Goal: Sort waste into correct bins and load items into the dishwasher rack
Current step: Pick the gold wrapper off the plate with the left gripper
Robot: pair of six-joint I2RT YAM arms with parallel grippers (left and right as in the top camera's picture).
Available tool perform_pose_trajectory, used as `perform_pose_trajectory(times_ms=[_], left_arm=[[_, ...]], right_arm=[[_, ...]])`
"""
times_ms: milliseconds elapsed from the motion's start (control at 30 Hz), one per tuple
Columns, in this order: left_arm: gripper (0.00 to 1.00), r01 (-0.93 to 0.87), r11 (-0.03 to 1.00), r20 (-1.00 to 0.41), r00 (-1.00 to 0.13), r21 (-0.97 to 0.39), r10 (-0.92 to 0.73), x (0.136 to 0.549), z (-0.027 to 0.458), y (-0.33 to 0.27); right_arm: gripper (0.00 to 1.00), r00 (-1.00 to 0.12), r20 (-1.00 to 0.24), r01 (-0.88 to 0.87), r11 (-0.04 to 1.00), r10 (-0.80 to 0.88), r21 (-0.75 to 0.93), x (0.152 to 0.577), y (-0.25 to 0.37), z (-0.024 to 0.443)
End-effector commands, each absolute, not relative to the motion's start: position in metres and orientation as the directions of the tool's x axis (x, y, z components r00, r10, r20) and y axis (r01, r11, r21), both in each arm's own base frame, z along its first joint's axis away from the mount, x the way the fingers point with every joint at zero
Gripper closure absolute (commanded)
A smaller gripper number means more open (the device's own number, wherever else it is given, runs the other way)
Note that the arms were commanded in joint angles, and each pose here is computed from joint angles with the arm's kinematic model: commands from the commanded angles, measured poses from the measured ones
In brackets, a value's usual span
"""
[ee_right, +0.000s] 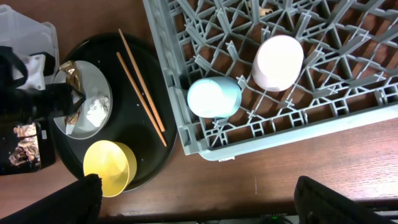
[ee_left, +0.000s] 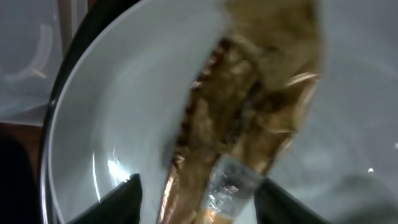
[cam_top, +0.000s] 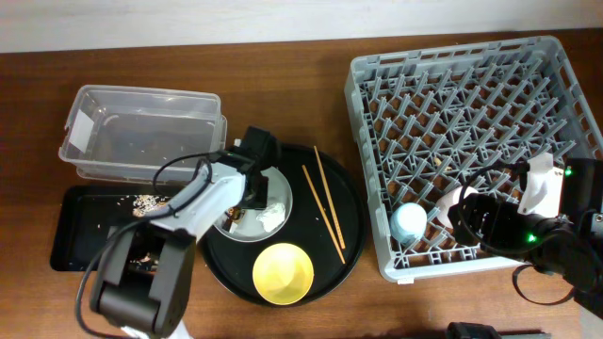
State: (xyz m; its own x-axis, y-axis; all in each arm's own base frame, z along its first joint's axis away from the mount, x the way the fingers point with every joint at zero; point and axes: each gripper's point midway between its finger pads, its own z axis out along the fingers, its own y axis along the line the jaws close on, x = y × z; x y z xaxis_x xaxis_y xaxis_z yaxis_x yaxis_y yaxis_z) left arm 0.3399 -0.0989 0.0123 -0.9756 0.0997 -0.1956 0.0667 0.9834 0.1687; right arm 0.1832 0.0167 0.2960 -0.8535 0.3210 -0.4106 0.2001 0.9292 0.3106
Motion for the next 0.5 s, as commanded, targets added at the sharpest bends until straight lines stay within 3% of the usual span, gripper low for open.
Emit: perform_pose_trajectory(times_ms=[0, 33, 167, 300, 400, 467], left_arm=[[0.84, 0.086, 0.988, -0.170, -0.980, 0.125, 0.107, 0.338, 0.009, -0.105], [1.00, 0.090, 0.989, -0.160, -0.981, 0.114, 0.107, 0.337, 0.011, -0.107], [1.00, 0.098, 0.994, -0.149, -0.983, 0.053, 0.105, 0.337, 0.054, -0.119], [1.00, 0.072, 0.996, -0.258, -0.962, 0.061, 0.085, 0.356, 0.118, -0.114], [1.00, -0.050, 0.990, -0.379, -0.925, 0.129, 0.003, 0.381, 0.150, -0.075], [1.00, -0.170, 0.980, -0.424, -0.899, 0.101, -0.112, 0.397, 0.153, -0.043]], right_arm=[[0.01, -0.851, -0.418, 0.194, 0.930, 0.318, 0.312, 0.184, 0.017, 0.298], [0.01, -0.851, -0.418, 0.194, 0.930, 0.318, 0.312, 0.184, 0.017, 0.298], [0.01, -0.851, -0.418, 0.194, 0.930, 0.318, 0.312, 0.184, 0.017, 0.298], [0.01, -0.851, -0.418, 0.194, 0.930, 0.318, 0.312, 0.183, 0.017, 0.298], [0.01, -0.851, -0.418, 0.195, 0.930, 0.318, 0.312, 0.183, 0.017, 0.298], [0.01, -0.851, -0.418, 0.195, 0.930, 0.318, 0.312, 0.183, 0.017, 0.298]])
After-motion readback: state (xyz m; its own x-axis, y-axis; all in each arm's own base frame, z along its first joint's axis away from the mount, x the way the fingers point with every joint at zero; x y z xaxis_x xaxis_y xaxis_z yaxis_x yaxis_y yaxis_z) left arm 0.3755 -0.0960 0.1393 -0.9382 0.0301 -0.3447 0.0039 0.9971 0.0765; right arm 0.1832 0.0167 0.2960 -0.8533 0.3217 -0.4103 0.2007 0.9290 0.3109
